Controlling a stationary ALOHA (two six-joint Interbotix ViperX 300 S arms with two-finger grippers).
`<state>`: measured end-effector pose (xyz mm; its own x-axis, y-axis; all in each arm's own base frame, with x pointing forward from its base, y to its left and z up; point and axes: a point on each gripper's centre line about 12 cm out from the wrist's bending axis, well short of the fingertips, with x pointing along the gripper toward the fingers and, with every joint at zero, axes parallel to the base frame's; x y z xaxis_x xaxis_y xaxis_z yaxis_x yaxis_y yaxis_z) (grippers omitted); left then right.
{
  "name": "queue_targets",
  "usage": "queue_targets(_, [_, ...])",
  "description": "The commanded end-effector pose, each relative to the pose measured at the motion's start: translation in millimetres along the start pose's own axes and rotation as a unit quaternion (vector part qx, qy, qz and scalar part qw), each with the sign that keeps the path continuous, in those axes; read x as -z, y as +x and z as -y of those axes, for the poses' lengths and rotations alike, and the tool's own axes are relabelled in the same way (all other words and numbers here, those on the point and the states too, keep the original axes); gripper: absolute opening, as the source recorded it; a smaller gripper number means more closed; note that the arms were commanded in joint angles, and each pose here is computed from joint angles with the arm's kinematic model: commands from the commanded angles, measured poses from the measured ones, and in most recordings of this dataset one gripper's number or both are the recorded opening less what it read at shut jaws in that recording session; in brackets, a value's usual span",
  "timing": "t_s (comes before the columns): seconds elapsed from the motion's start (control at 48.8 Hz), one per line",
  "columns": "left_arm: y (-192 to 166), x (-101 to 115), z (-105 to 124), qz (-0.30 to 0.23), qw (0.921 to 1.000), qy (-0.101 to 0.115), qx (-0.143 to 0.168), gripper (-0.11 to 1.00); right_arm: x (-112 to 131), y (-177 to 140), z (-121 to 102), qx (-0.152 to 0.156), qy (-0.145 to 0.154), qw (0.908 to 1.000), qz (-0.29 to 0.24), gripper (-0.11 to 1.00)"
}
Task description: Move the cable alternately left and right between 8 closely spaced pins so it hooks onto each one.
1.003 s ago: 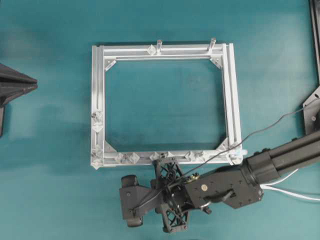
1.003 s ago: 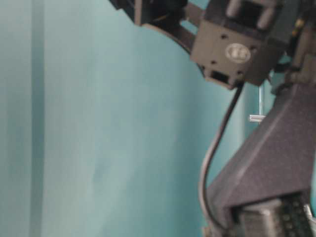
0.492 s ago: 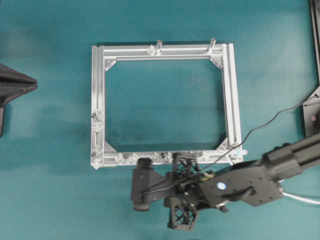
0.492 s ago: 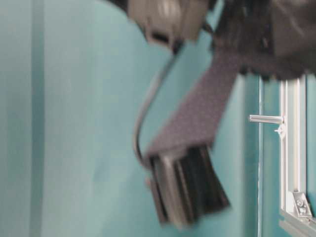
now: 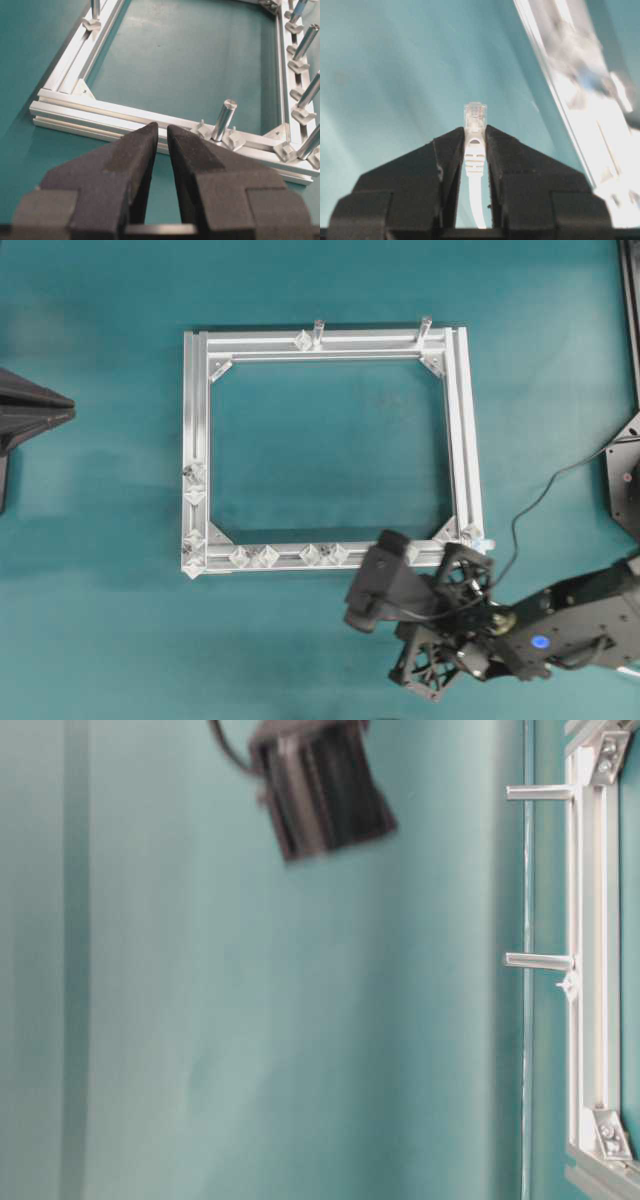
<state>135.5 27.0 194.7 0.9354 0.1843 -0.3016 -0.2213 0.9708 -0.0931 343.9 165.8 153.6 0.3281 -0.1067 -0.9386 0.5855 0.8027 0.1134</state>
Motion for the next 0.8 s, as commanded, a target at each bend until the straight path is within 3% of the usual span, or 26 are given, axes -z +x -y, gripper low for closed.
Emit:
queue_targets(0.0, [1, -3, 0, 0.005, 1.0, -0.002, -0.001, 0.21, 3, -17, 2, -0.008, 0.018, 0.9998, 0.008, 0.15])
queue_targets(0.123, [1, -3, -1, 0.007, 1.0, -0.002, -0.002, 0.21, 12, -20, 8, -0.002, 0.052, 0.9986, 0.004, 0.15])
queue_targets(0.246, [1, -3, -1, 0.007, 1.0, -0.003, -0.004, 0.21, 13, -22, 13, -0.002, 0.114, 0.9935, 0.004, 0.15])
queue_targets(0.573, [1, -3, -3, 0.008, 0.9999, -0.005, -0.01, 0.21, -1, -27, 27, 0.013, 0.251, 0.9679, 0.012, 0.15])
queue_targets(0.778, [1, -3, -2, 0.009, 0.9999, -0.005, -0.009, 0.21, -12, -27, 41, 0.039, 0.291, 0.9558, 0.019, 0.15])
